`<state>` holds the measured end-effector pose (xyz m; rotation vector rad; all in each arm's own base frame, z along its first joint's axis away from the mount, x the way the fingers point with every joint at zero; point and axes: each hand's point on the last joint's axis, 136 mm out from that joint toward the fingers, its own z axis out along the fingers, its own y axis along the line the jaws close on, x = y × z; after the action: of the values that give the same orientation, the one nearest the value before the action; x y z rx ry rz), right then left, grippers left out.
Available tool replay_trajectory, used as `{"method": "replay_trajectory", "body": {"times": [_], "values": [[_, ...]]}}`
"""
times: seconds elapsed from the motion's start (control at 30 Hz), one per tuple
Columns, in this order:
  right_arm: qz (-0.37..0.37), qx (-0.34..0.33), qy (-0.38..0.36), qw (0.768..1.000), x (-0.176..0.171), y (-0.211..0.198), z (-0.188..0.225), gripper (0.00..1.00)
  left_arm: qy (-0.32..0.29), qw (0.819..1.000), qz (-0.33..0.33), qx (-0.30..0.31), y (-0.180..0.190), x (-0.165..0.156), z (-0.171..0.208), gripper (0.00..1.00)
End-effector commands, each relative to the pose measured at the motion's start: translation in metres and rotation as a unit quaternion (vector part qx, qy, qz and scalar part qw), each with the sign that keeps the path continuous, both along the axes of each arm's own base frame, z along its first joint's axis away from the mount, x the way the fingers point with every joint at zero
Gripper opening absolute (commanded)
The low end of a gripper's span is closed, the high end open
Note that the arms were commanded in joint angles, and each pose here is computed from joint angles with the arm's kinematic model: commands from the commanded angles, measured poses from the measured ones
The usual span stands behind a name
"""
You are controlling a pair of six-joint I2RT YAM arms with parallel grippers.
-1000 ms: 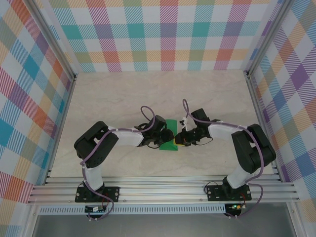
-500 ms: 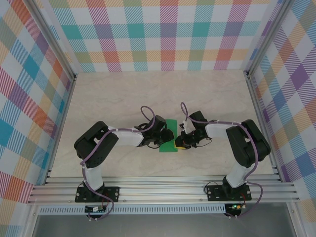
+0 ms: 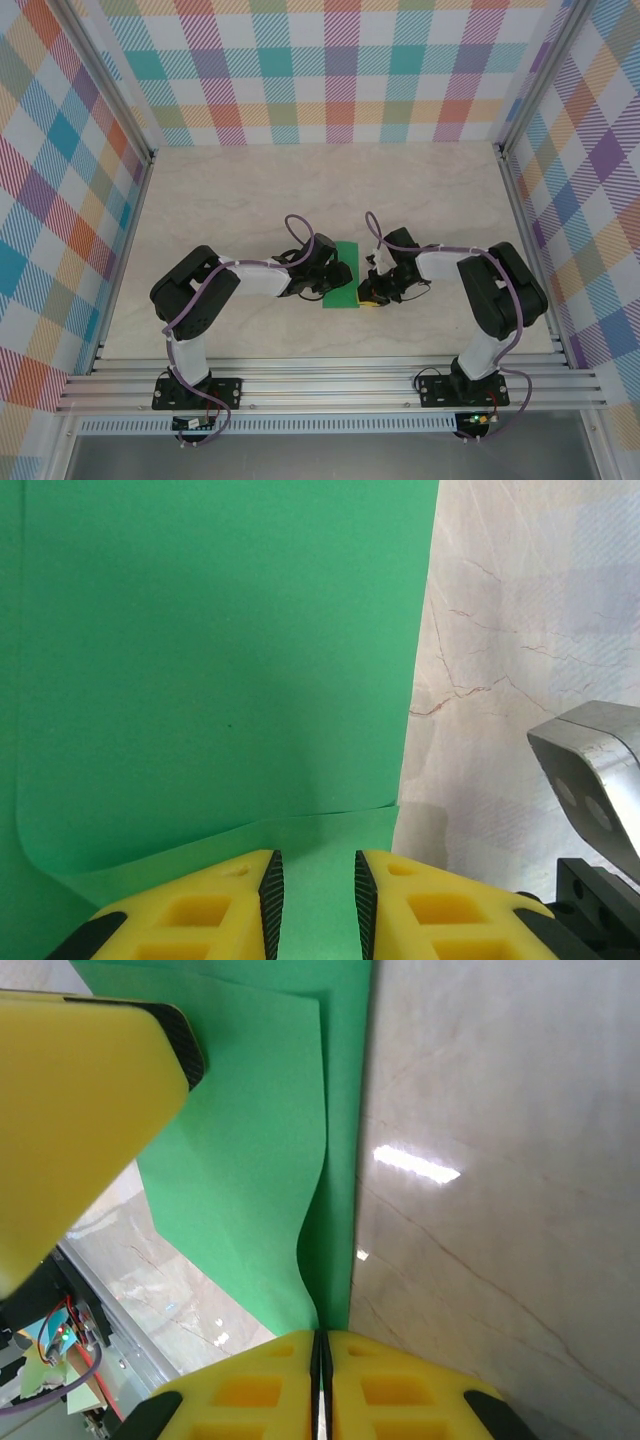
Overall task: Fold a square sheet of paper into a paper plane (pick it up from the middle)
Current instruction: Fold the triangle a second time at the center of the table.
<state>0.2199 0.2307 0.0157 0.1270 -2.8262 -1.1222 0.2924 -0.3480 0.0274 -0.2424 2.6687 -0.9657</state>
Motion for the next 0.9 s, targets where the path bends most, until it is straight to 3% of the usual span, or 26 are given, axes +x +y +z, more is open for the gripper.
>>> {"method": "replay_trajectory", "body": {"times": [0.0,0.2,0.87], "values": [[0.002,-0.005,-0.002,1.000,-0.007,-0.003,0.012,0.12,0.020,1.000,-0.006,0.017,0.003,-0.013,-0.015,0.29],[0.003,0.032,-0.018,0.999,-0.005,0.009,0.034,0.12,0.021,1.000,-0.006,0.017,0.003,-0.014,-0.016,0.29],[-0.002,0.024,-0.015,1.000,0.006,0.026,0.031,0.11,0.023,1.000,-0.008,0.017,0.003,-0.014,-0.016,0.29]]}}
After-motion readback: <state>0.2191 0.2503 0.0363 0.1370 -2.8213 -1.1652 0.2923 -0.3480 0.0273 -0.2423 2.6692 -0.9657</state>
